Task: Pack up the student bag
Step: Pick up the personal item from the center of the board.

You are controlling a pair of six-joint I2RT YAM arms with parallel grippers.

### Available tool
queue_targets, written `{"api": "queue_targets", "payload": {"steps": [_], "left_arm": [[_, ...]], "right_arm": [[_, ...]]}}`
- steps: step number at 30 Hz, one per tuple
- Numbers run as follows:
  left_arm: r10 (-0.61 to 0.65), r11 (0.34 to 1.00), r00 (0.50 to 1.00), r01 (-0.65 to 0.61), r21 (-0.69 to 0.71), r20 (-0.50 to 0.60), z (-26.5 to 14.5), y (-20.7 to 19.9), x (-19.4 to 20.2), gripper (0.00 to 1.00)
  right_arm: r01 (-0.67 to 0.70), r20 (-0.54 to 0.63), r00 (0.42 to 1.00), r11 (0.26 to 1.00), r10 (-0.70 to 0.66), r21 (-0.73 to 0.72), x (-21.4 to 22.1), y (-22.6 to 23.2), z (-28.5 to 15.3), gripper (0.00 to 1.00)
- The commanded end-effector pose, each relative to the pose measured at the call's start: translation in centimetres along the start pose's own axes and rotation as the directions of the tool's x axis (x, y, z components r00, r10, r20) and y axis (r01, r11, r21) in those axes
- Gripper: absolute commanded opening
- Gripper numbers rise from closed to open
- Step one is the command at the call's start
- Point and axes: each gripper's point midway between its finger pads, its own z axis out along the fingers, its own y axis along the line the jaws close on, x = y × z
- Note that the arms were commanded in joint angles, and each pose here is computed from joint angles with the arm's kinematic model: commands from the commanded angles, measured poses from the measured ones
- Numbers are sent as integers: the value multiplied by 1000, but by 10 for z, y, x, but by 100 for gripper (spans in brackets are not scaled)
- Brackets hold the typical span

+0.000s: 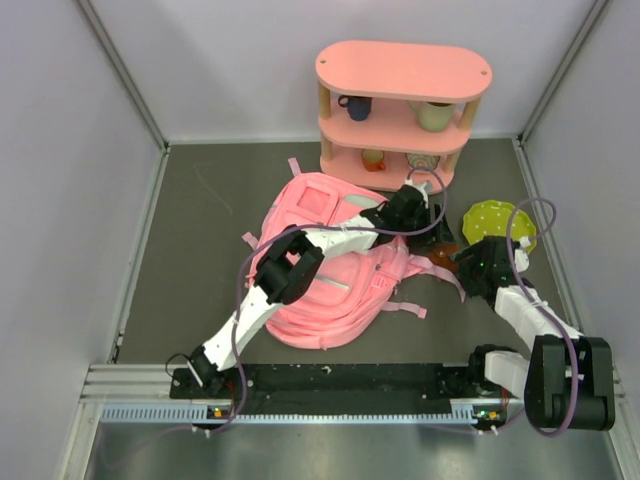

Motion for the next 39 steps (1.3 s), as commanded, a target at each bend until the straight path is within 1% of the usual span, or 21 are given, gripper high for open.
{"api": "queue_targets", "payload": {"steps": [1,5,7,12,15,16,18,20,21,23,24,26,28,29,31,32,34,35,37,39], "left_arm": [[12,994,993,-25,-107,-114,4,41,30,77],[-14,998,983,3,-58,-184,6,33,48,77],[-19,1000,974,14,-22,-226,6,26,59,76],[-24,999,965,29,17,-259,7,15,73,76],[-27,999,965,37,31,-259,7,10,75,75],[-30,999,965,40,35,-259,7,9,74,75],[-35,998,964,49,49,-264,6,5,74,75],[-31,997,963,50,62,-266,5,2,74,74],[-30,996,963,51,69,-268,5,0,74,73],[-31,995,962,55,82,-271,5,-4,73,64],[-30,995,962,56,86,-271,4,-5,73,60],[-30,994,961,57,90,-273,3,-6,73,47],[-32,994,960,60,92,-279,3,-6,74,37],[-32,994,959,61,92,-282,3,-5,75,29],[-33,994,958,62,92,-285,2,-5,75,21],[-33,994,958,62,92,-285,2,-4,76,14],[-30,992,958,65,112,-286,0,-9,75,6],[-27,990,959,64,124,-283,0,-11,75,0],[-23,987,955,70,148,-296,-3,-17,76,0],[4,977,962,55,208,-273,-5,-31,69,0]], "right_arm": [[-6,-34,999,1000,7,20,10,-13,2,67],[-12,-45,999,1000,11,-17,14,-9,7,64],[-15,-73,997,999,12,-42,19,-5,8,63],[-3,-71,997,993,-6,-119,18,9,7,59],[-5,-63,998,989,-4,-146,17,12,4,50],[-2,-60,998,987,-8,-158,17,13,3,45],[5,-54,998,983,-15,-185,17,16,1,43],[8,-45,999,983,-17,-184,15,16,0,35],[10,-44,999,983,-18,-183,15,16,0,34],[20,-45,999,985,-28,-172,15,15,-1,33],[23,-45,998,985,-31,-171,15,14,-1,31],[22,-42,999,985,-29,-171,14,14,-1,29],[22,-45,999,985,-30,-169,15,14,-1,23],[23,-45,998,986,-31,-168,15,14,-1,22],[23,-43,999,986,-31,-163,15,12,-1,22],[23,-41,999,988,-30,-151,15,10,-1,22],[23,-38,999,989,-29,-144,15,8,-1,23],[23,-37,999,990,-28,-138,15,6,-1,23],[25,-34,999,990,-30,-140,14,7,-2,26],[23,-30,999,990,-28,-138,13,7,-3,27]]}}
